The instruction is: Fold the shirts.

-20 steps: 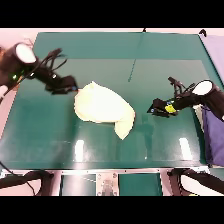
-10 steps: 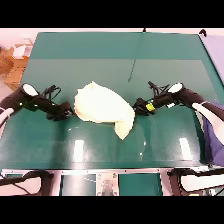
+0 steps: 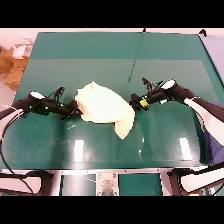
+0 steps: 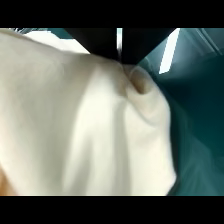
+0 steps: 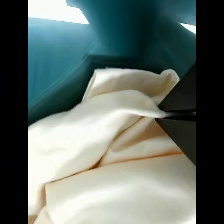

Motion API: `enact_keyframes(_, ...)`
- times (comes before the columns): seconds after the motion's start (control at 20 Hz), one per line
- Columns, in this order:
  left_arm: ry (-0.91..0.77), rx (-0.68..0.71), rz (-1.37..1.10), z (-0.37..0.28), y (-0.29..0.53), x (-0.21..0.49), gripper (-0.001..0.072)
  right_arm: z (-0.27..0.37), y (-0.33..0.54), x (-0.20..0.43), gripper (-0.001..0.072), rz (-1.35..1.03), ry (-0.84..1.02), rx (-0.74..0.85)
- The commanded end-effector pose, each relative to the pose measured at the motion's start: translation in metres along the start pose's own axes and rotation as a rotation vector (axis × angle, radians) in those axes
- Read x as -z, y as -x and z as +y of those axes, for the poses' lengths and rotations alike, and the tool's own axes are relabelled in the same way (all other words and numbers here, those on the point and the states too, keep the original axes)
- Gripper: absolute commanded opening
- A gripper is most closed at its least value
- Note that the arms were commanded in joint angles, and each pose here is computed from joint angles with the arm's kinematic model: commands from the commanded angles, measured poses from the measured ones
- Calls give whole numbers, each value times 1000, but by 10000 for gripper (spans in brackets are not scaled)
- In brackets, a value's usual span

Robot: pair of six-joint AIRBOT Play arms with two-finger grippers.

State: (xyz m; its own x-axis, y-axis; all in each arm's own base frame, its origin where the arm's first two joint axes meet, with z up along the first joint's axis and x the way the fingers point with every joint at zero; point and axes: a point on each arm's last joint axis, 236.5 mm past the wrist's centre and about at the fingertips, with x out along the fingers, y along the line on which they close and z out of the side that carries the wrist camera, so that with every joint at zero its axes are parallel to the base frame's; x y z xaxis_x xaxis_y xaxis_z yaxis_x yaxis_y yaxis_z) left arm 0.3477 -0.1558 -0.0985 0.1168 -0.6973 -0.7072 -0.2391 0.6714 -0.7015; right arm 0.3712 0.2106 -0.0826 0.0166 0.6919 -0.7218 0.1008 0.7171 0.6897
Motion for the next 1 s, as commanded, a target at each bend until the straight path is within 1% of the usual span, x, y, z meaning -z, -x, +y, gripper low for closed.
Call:
enact_keyframes(0.0,-35,25,14,-13,4,1,19,3,-1,-6,16,-9,19,-16)
enact_keyframes(0.1,-110,1,-1,-27,22,-6,19,5,13,-17,14,-27,37,-23)
enact_keyframes(0.2,-172,-133,-35,-21,48,-16,19,4,33,-29,13,-57,53,-15)
enact_keyframes(0.3,-221,-269,-41,-6,70,-21,19,-11,47,-33,11,-79,56,47)
enact_keyframes(0.4,-232,-363,-6,13,79,-17,19,-28,69,-43,11,-155,77,158)
enact_keyframes(0.5,-252,-392,20,14,87,-14,19,-16,113,-62,10,-282,115,174)
enact_keyframes(0.55,-279,-387,7,0,98,-19,19,-1,142,-72,11,-355,143,165)
enact_keyframes(0.65,-390,-368,-128,-52,140,-45,19,47,215,-89,11,-533,243,150)
enact_keyframes(0.75,-545,-330,-361,-134,213,-64,19,115,300,-90,11,-737,386,134)
enact_keyframes(0.85,-718,-273,-622,-227,304,-49,19,195,381,-64,11,-928,560,112)
enact_keyframes(0.95,-873,-192,-866,-307,390,0,19,264,450,-15,12,-1104,718,86)
